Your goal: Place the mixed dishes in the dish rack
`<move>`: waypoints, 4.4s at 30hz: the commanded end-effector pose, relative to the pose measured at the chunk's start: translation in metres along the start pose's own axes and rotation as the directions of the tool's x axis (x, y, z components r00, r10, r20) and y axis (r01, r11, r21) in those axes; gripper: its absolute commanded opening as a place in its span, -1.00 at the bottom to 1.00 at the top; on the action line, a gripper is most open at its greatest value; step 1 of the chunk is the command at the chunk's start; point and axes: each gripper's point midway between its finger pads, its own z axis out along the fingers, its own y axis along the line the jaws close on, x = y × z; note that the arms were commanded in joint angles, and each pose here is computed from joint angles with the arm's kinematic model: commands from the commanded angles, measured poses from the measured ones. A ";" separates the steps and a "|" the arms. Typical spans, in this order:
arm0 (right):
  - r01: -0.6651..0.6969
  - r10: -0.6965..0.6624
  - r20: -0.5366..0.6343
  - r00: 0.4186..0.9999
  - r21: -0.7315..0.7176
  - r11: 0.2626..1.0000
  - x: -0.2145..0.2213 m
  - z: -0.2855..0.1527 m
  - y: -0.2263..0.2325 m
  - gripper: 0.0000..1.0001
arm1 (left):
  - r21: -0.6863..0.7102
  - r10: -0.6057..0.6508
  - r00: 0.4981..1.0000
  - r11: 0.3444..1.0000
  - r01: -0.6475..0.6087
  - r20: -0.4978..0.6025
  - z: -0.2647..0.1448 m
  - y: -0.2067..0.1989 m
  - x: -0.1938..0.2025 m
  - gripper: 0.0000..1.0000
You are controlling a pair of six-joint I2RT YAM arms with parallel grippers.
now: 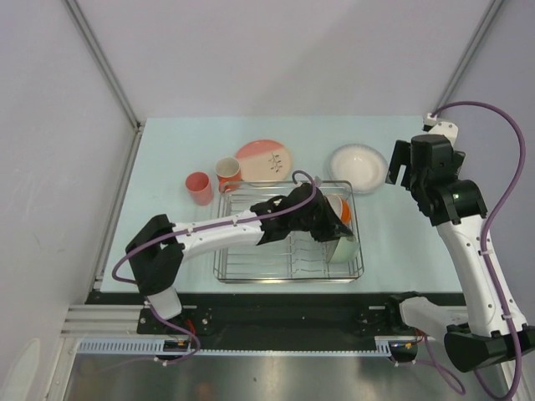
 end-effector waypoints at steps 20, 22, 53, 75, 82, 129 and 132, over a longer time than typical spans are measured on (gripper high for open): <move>-0.032 0.032 0.023 0.999 0.006 0.999 -0.004 -0.001 -0.003 1.00 | 0.068 -0.061 0.998 0.996 0.062 -0.015 -0.007 -0.008 -0.020 1.00; -0.042 0.042 0.018 0.999 0.019 0.999 -0.003 0.001 -0.005 0.99 | 0.078 -0.037 0.999 0.996 0.038 -0.011 -0.011 -0.012 -0.023 1.00; -0.634 0.548 -0.450 0.705 -0.053 0.772 0.092 0.222 0.050 0.75 | -0.175 0.604 0.785 0.795 -0.581 0.139 -0.209 0.016 -0.262 1.00; -0.767 0.566 -0.609 0.556 -0.114 0.631 0.160 0.305 0.103 0.12 | -0.236 0.556 0.830 0.814 -0.530 0.053 -0.279 0.091 -0.281 0.99; -0.744 0.534 -0.630 0.564 -0.108 0.659 0.171 0.300 0.106 -0.41 | -0.247 0.601 0.799 0.771 -0.587 -0.022 -0.281 0.107 -0.270 1.00; 0.776 -0.466 0.701 0.539 -0.200 0.598 -0.107 0.002 0.216 -1.00 | -0.195 0.645 0.715 0.690 -0.697 -0.270 -0.285 0.164 -0.214 0.99; 0.850 -0.540 0.721 0.435 -0.131 0.510 -0.097 0.002 0.220 -1.00 | -0.192 0.644 0.717 0.694 -0.694 -0.267 -0.283 0.166 -0.215 0.99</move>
